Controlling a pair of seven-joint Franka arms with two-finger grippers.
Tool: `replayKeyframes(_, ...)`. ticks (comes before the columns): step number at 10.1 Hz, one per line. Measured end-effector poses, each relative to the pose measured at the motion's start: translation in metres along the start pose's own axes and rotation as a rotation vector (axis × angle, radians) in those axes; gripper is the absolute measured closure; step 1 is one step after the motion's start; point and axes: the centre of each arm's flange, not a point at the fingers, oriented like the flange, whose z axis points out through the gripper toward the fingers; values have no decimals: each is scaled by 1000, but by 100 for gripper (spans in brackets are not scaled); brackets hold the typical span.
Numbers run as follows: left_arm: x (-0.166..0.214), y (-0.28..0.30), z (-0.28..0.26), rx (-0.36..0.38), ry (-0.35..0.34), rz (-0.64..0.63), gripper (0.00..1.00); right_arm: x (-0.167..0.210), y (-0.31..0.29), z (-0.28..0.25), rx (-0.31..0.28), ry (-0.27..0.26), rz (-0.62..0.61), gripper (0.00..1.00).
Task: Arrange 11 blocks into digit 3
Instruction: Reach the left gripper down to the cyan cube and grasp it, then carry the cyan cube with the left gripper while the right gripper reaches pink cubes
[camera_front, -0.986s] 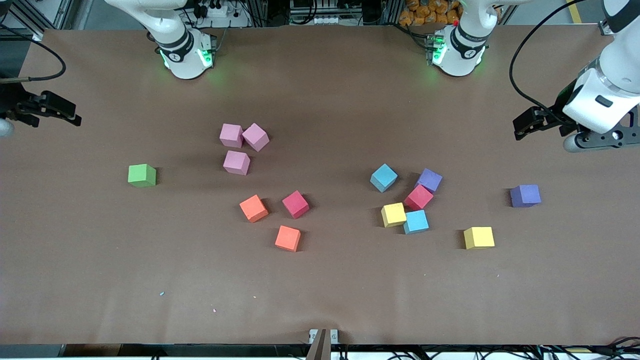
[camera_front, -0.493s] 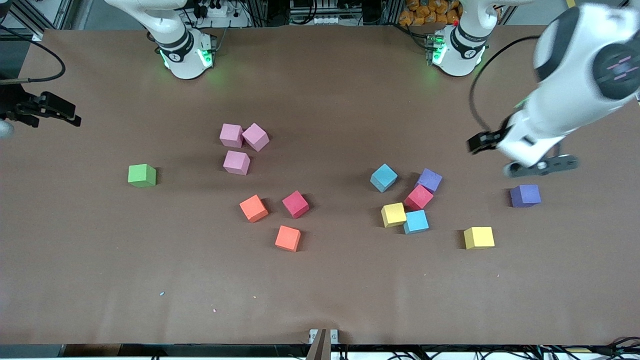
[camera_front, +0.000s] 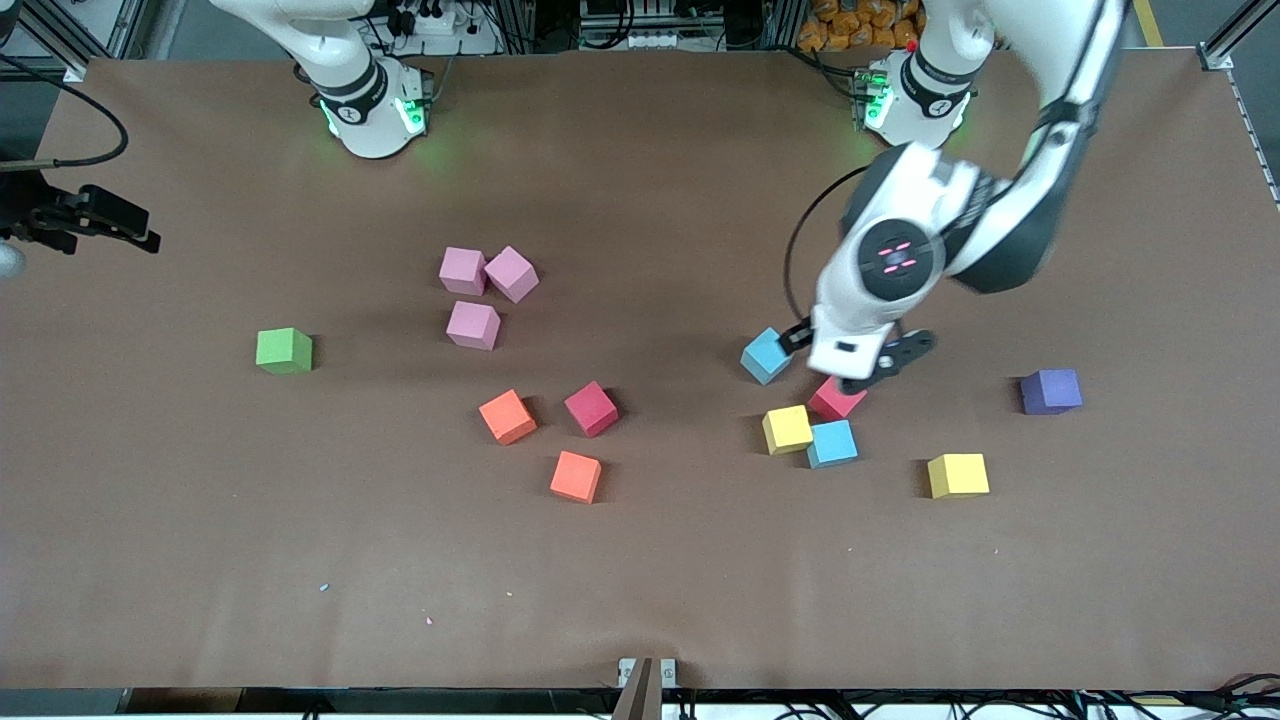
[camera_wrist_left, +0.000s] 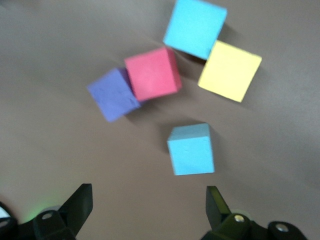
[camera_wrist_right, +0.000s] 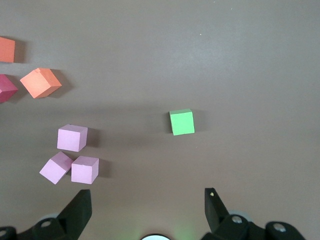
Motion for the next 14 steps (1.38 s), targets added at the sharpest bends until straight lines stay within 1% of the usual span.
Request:
replayKeyframes(2, -4, 23, 39, -13, -7, -91, 0, 0, -1, 0, 0, 0, -10, 0)
replayKeyframes(4, 0, 30, 63, -37, -6, -141, 0, -1, -1, 1, 1, -10, -25, 0)
replayKeyframes(8, -3, 23, 96, -45, -5, -157, 0, -3, -1, 3, 2, -30, -29, 0)
replayKeyframes(11, -3, 20, 118, -70, 1, -160, 0, -4, -1, 9, 4, -48, -30, 0)
replayKeyframes(14, -4, 22, 139, -57, -12, -158, 0, -3, -5, 18, 4, -67, -44, 0)
